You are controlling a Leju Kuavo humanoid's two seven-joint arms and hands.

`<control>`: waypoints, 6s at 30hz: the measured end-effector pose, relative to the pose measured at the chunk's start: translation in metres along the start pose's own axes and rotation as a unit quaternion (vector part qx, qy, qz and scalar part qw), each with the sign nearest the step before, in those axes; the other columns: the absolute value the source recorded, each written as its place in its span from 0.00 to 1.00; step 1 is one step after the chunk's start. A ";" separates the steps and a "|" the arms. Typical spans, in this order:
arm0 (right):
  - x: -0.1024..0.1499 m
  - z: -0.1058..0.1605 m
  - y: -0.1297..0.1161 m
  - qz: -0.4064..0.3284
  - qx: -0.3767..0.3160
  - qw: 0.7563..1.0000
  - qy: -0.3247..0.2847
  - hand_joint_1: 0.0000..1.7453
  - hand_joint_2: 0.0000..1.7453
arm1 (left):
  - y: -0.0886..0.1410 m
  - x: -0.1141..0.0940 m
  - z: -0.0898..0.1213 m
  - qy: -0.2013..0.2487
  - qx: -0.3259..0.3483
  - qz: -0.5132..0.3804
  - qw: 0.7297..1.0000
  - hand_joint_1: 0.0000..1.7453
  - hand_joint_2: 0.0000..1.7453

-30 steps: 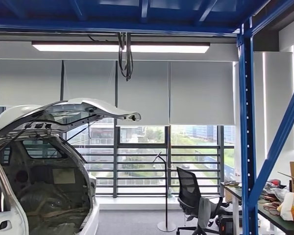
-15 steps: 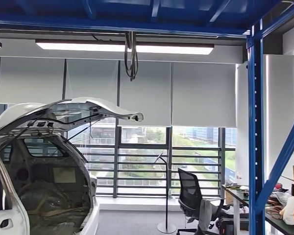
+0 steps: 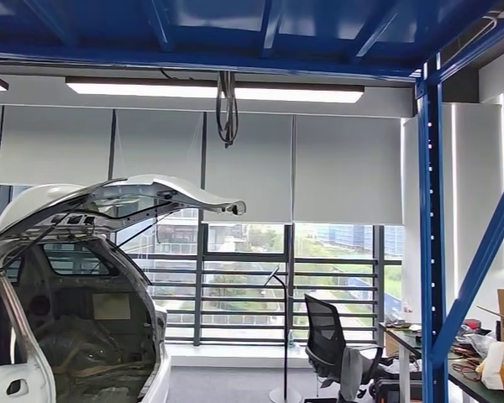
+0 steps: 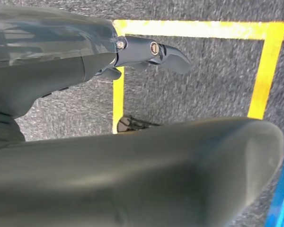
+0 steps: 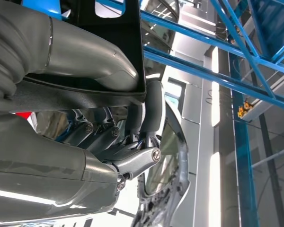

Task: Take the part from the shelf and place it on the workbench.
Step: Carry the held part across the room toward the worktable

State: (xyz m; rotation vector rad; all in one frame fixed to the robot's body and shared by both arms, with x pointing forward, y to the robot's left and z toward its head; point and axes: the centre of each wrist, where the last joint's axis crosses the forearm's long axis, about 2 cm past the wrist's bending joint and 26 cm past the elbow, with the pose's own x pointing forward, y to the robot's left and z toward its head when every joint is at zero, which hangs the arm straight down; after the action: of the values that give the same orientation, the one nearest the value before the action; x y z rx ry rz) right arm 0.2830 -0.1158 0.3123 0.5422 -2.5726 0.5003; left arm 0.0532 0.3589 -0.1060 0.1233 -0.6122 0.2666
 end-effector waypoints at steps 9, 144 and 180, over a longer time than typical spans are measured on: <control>-0.003 0.001 0.002 -0.002 0.000 1.000 0.009 1.00 1.00 | 0.001 -0.002 0.001 0.006 0.003 -0.004 1.000 0.00 0.00; 0.002 -0.010 0.010 0.017 0.103 0.994 -0.031 1.00 1.00 | 0.017 -0.008 0.005 0.058 0.024 -0.051 0.997 0.00 0.00; 0.013 -0.036 0.020 -0.004 0.113 0.992 -0.062 1.00 1.00 | -0.013 -0.010 0.004 0.048 -0.003 -0.051 0.998 0.00 0.00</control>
State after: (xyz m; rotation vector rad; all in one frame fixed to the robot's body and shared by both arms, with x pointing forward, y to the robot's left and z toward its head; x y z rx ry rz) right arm 0.2766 -0.0869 0.3437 0.6790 -2.6462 0.7850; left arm 0.0467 0.3432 -0.1086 0.1353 -0.5096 0.1704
